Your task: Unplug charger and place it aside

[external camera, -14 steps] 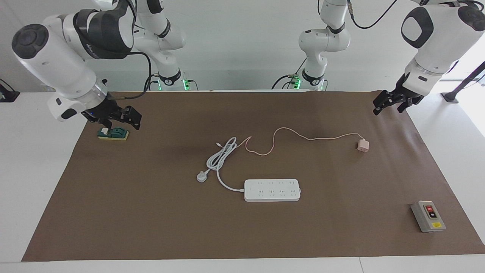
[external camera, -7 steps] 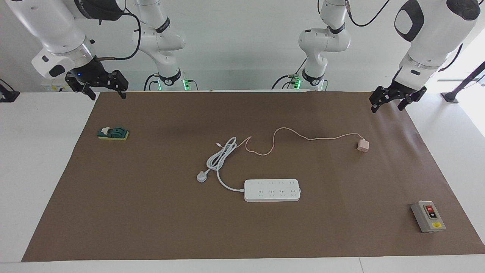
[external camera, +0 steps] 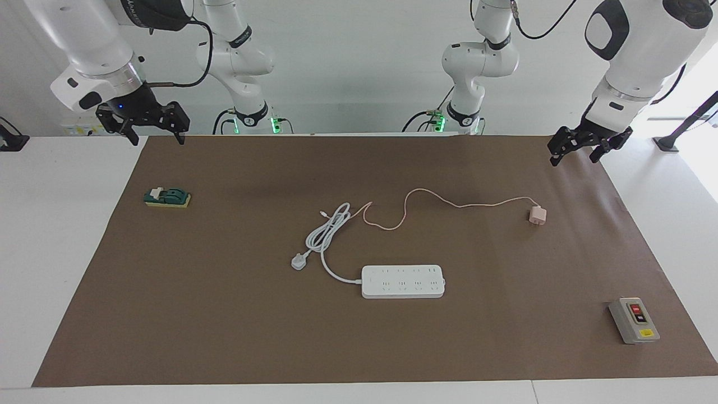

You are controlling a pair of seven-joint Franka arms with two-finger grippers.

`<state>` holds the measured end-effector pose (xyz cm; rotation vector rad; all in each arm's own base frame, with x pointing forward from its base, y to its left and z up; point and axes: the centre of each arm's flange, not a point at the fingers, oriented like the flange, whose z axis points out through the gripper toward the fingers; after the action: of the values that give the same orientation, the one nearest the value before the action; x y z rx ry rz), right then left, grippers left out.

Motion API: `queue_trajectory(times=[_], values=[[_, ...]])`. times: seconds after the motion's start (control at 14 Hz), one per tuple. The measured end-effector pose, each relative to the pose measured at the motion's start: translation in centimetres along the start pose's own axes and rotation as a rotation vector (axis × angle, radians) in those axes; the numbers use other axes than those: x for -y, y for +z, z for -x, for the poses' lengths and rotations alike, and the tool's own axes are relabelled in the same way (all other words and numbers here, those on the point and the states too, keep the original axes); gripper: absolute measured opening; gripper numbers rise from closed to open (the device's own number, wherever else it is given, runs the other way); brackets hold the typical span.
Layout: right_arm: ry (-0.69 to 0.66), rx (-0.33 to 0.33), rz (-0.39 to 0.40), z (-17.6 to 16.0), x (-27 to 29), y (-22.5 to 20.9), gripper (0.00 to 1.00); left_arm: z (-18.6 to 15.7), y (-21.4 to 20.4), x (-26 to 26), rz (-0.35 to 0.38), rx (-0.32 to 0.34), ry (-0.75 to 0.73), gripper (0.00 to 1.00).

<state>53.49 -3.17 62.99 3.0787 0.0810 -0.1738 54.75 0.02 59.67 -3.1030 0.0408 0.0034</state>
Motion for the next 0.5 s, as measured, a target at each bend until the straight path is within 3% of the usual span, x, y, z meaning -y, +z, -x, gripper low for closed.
queue_trajectory(times=[0.5], values=[[0.01,-0.002,-0.012,0.0,0.0,0.0,1.0,0.1,0.1,-1.2,0.003,0.014,0.033,1.0]])
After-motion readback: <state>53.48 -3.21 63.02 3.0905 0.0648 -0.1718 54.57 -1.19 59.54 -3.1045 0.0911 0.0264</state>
